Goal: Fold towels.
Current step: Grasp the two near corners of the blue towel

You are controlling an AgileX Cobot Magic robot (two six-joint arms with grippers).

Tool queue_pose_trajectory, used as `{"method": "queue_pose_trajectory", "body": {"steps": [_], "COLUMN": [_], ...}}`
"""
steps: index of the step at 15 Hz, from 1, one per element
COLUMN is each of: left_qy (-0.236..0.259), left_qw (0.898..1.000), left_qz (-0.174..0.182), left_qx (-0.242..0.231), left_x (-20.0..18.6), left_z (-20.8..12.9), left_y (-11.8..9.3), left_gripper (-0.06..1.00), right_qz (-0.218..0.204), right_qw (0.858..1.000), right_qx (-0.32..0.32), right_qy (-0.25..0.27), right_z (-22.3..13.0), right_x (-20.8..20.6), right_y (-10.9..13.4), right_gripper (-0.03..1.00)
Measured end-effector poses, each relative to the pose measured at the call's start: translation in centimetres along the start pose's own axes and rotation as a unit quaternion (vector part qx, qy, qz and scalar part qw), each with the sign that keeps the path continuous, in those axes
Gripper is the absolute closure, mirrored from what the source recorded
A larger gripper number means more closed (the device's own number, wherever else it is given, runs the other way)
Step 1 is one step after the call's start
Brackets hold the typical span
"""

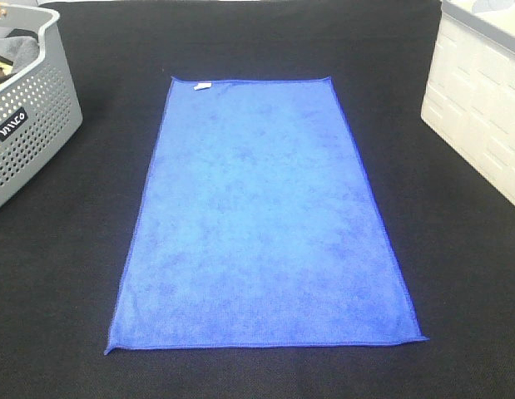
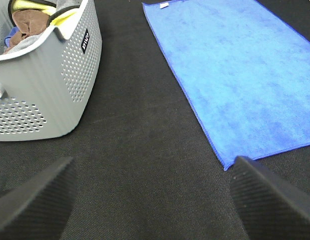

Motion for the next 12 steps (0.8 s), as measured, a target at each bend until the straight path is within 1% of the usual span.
{"method": "queue_pose_trajectory", "body": {"steps": [2,4,6,8,10,12], "left_qy": [0.0,-0.004,-0.021,-0.022,-0.016,0.027], "left_qw": [1.0,1.0,0.998,0.997,0.995,0.987], "left_qz": [0.0,0.002,0.009,0.01,-0.007,-0.049], "left_qx": [-0.004,-0.025,-0.05,-0.074,-0.101,-0.149], "left_x": [0.0,0.0,0.1,1.2,2.7,5.3], "left_z": [0.0,0.2,1.4,2.4,3.4,3.7], "left_y": [0.0,0.1,0.6,1.2,1.2,0.4], "left_gripper": [0.15,0.15,0.15,0.15,0.15,0.15], "right_qz": [0.0,0.0,0.0,0.001,0.003,0.022], "right_qw": [1.0,1.0,1.0,0.999,0.999,0.995], "right_qx": [0.0,0.0,0.003,0.026,0.051,0.087], "right_qy": [0.0,0.0,-0.005,-0.018,-0.008,0.049], "right_z": [0.0,0.0,0.2,1.3,2.2,2.3], "right_x": [0.0,0.0,0.0,0.1,1.2,3.5], "right_y": [0.0,0.0,0.0,0.1,0.2,1.1], "right_gripper": [0.13,0.13,0.13,0.13,0.13,0.15]}}
Point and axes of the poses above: a point on each arm's last joint axis where the gripper is mounted, x pointing out along that axis toward the gripper, y along the wrist's bending axis when the last joint is at zero, z = x × y, the point moved 10 cm from there along x, pointing out along that axis toward the gripper, and after that the axes turned 13 degrees about x, right-handed, at the moved point
